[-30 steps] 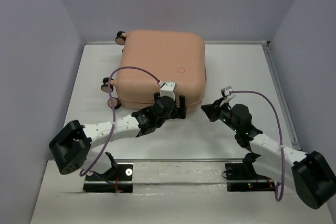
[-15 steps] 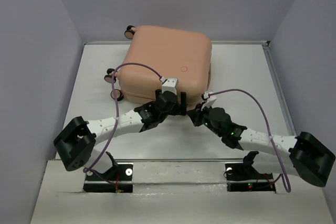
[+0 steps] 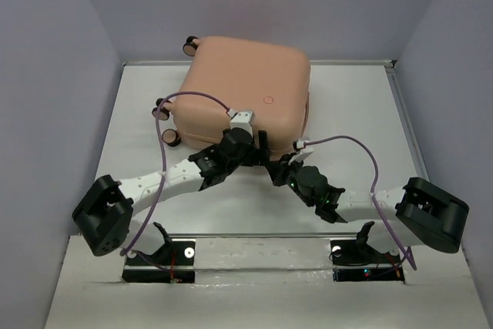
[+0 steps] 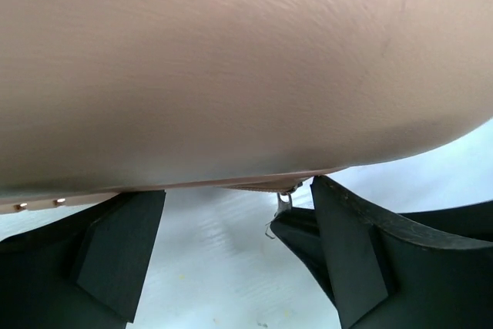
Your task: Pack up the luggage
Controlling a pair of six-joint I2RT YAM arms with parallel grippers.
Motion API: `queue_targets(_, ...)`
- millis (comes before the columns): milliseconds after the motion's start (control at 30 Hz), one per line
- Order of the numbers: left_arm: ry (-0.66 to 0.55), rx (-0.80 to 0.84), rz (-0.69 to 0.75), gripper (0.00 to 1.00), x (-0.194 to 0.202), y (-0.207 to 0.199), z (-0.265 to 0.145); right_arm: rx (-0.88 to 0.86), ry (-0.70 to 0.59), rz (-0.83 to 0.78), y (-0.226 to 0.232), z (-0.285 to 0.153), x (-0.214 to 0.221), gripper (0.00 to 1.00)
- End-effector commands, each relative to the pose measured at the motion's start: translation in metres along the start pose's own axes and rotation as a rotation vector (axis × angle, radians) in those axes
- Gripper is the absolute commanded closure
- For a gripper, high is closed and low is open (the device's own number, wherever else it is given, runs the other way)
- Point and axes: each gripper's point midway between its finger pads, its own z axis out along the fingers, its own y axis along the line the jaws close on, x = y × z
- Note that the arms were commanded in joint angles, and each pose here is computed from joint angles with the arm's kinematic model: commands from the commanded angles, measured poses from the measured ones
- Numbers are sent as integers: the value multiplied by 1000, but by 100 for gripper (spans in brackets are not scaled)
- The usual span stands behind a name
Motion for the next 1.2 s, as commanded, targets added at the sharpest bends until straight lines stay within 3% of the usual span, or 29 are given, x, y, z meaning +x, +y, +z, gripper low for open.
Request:
queue_targets(0, -305, 64, -172, 10, -109, 17, -51, -142, 69, 23, 38, -14, 17, 93)
queue_targets(67, -282, 1, -199, 8, -103, 48, -64, -144, 71, 2, 38, -15, 17, 93)
queue_targets(200, -379, -144, -329, 4, -134, 136, -108, -148, 81, -35, 39, -12, 18, 93)
queue_targets(267, -395, -206, -365, 1, -142, 164, -124, -151, 85, -44, 39, -13, 19, 93)
queue_targets(300, -392, -164, -371, 1, -152, 163, -128, -147, 88, -49, 37, -14, 20, 93)
queue_targets(467, -336, -245, -530, 1, -162, 242, -106, -135, 99, -63, 33, -16, 22, 93)
queue_targets(633, -340, -220, -589, 1, -172, 262, -85, -123, 116, -84, 30, -17, 23, 93)
queue_targets(1100, -413, -48, -731, 1, -202, 269, -46, -111, 134, -94, 24, -19, 31, 93)
queue_targets(1167, -425, -27, -752, 5, -202, 269, -44, -111, 134, -94, 24, -19, 30, 93)
